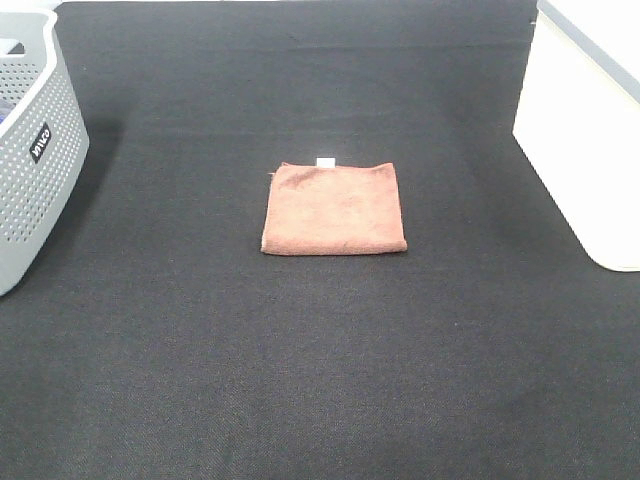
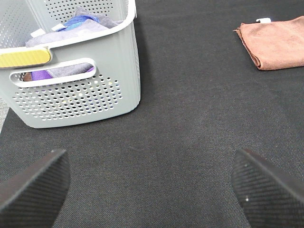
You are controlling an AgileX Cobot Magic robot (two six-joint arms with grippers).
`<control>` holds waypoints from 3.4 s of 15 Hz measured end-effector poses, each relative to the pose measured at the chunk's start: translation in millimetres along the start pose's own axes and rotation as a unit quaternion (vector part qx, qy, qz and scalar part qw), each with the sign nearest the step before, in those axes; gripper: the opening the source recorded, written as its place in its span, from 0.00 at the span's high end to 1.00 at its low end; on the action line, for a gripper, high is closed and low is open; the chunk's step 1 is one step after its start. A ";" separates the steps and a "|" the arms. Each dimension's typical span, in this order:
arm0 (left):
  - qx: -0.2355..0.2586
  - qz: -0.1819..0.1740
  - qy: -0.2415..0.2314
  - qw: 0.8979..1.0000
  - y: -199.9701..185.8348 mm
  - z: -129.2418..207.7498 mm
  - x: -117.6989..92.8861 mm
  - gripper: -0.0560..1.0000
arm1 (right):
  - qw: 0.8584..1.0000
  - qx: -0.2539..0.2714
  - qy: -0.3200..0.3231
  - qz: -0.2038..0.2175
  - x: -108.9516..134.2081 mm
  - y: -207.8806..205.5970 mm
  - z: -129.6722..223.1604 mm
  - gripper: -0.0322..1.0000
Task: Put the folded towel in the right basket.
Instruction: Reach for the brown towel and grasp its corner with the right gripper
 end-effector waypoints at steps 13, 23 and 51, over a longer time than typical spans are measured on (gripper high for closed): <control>0.000 0.000 0.000 1.000 0.0 0.0 0.0 0.12 | 1.000 -0.025 0.000 -0.002 1.0 -3.1 -12.6 0.34; 0.000 0.000 0.000 1.000 0.0 0.0 0.0 0.12 | 0.998 0.049 0.035 -0.028 20.4 60.9 -127.4 0.35; 0.000 0.000 0.000 1.000 0.0 0.0 0.0 0.12 | 0.883 0.415 0.003 -0.219 181.1 385.7 -76.3 0.28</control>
Point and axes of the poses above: a point on each arm's last joint axis where the gripper is mounted, y pointing out along that axis toward the gripper, x along the wrist's bending axis when the last joint is at zero, z = x × y, the point moved 6 cm from there along y, pointing out along that axis toward the gripper, and after that the axes turned 8 degrees about y, right-handed, at the moved point
